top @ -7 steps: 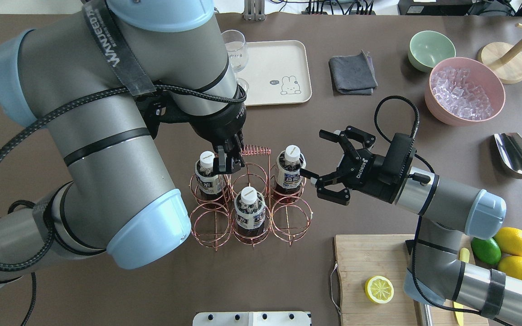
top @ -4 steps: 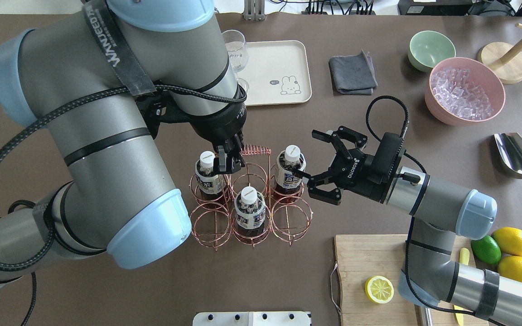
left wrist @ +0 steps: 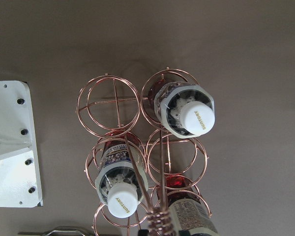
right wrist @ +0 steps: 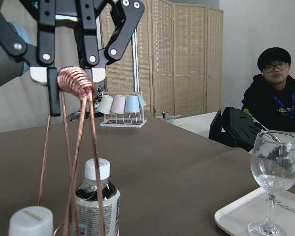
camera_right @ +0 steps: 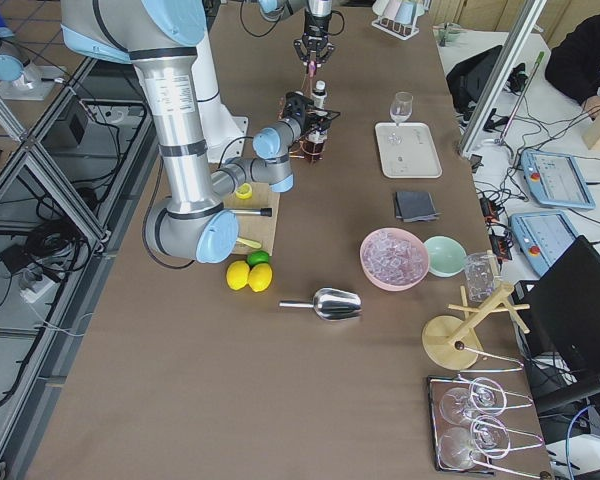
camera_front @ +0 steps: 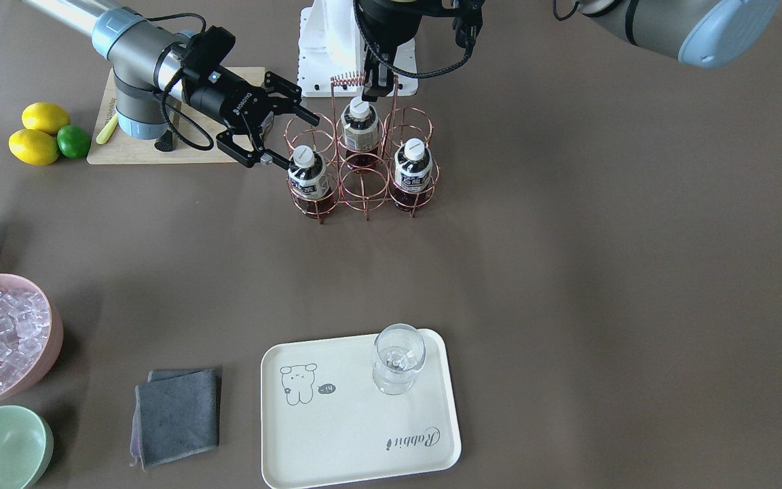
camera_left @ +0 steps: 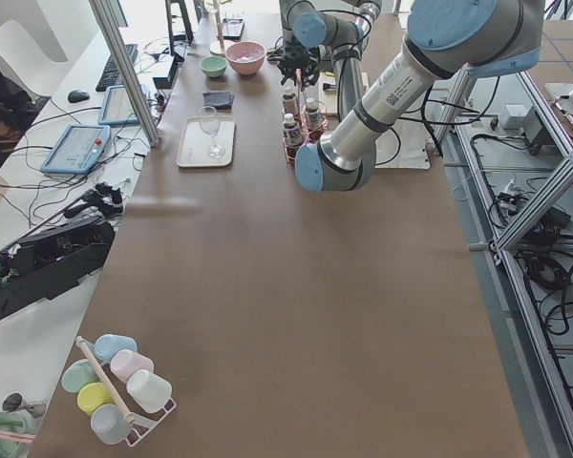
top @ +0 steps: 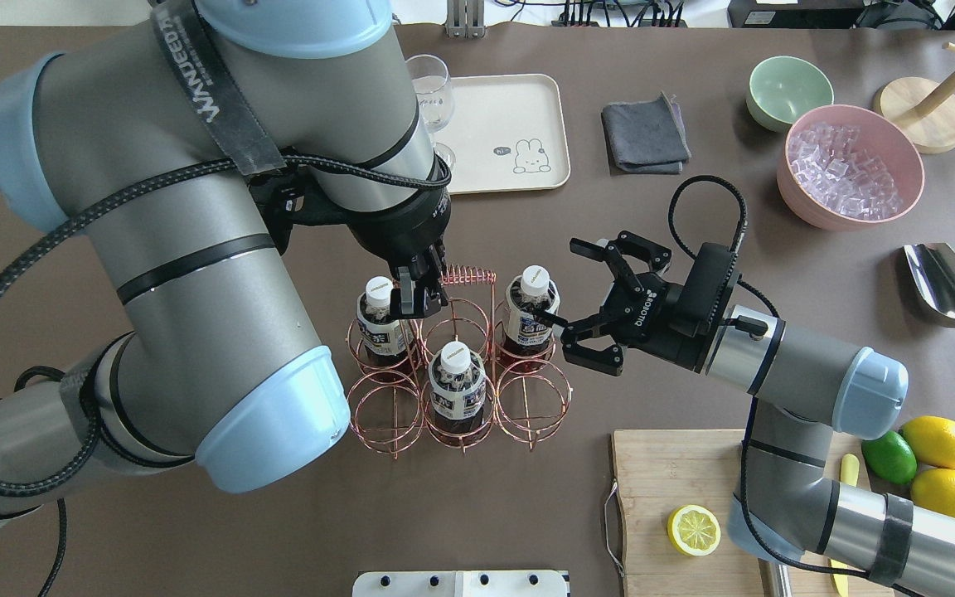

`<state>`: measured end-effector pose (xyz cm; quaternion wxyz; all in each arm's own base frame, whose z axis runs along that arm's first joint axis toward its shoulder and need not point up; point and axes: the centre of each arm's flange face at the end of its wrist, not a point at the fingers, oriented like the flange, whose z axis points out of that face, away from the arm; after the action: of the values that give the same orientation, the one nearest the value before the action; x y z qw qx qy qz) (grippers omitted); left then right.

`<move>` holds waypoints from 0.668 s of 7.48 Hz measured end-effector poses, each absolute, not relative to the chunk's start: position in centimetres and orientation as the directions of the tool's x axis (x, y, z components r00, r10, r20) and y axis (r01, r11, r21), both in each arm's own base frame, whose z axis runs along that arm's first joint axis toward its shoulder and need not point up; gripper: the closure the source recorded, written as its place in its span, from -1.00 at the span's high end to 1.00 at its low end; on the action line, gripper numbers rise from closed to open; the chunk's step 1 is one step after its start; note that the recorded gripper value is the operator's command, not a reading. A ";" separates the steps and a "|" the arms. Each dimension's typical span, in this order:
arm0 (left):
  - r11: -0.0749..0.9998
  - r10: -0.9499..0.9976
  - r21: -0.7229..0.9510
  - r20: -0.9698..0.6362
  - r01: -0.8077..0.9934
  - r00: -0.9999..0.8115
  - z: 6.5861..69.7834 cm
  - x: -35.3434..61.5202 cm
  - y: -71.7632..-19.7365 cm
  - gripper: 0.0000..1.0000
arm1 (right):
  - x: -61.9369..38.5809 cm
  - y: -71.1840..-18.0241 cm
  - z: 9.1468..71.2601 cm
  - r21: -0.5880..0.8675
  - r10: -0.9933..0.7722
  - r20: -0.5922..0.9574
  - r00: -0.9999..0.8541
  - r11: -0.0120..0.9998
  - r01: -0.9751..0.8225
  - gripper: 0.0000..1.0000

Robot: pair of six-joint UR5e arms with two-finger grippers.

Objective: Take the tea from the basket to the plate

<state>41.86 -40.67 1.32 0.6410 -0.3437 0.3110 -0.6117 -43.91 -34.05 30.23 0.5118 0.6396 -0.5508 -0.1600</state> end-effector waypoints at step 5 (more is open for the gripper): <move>0.015 -0.998 -0.821 0.022 0.571 0.058 1.3 41.9 -40.7 -1.00 | -43.9 -34.8 30.0 0.834 -0.861 0.364 0.356 0.132 -0.536 0.75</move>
<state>41.88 -40.69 1.33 0.6411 -0.3437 0.3108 -0.6118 -43.95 -34.80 29.96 0.5178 0.6401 -0.5456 -0.1566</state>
